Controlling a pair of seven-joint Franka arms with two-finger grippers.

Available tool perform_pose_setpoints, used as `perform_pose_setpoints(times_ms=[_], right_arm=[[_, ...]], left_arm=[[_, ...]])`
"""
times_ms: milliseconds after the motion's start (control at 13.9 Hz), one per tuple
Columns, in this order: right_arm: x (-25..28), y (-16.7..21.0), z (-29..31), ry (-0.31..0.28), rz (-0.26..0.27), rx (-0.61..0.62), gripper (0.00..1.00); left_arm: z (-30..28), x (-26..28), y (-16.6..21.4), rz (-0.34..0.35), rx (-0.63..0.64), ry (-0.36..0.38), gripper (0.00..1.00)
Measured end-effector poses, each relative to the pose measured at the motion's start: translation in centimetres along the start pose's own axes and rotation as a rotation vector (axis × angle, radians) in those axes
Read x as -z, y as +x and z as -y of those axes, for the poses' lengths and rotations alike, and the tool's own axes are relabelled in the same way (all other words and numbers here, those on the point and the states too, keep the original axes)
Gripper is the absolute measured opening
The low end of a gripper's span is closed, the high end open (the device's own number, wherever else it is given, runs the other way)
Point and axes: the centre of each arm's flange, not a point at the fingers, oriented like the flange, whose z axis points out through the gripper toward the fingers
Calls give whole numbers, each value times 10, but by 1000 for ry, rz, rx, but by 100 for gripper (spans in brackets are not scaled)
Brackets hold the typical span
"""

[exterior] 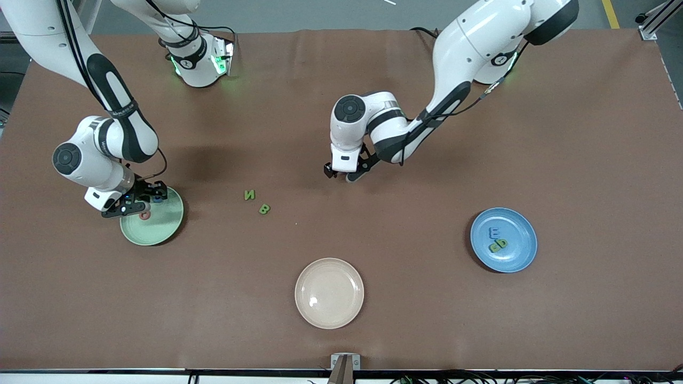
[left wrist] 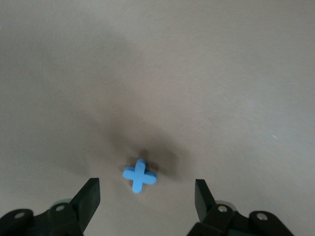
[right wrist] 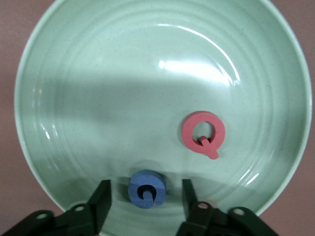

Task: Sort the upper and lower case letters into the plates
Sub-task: 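Lower the G into the green plate while the left gripper grasps blue X, then carry the X into the blue plate while the right gripper grasps green N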

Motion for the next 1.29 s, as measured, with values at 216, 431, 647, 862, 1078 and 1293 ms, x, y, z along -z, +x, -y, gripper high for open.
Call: perform_pose_setpoints(times_ms=[216, 431, 647, 862, 1078, 1293], right_arm=[[38, 15, 21, 20, 28, -52, 100], [71, 33, 96, 12, 43, -190, 100], [67, 41, 174, -5, 41, -238, 100], [65, 49, 233, -11, 0, -180, 100], [41, 62, 264, -11, -43, -128, 100], [11, 67, 269, -14, -54, -116, 100]], left_arm=[[2, -8, -2, -20, 41, 7, 81], [4, -15, 2, -19, 49, 17, 77], [3, -14, 1, -18, 49, 16, 67], [3, -13, 0, -18, 55, 14, 60], [2, -9, -4, -18, 50, 10, 32], [0, -7, 3, -26, 44, 10, 32]])
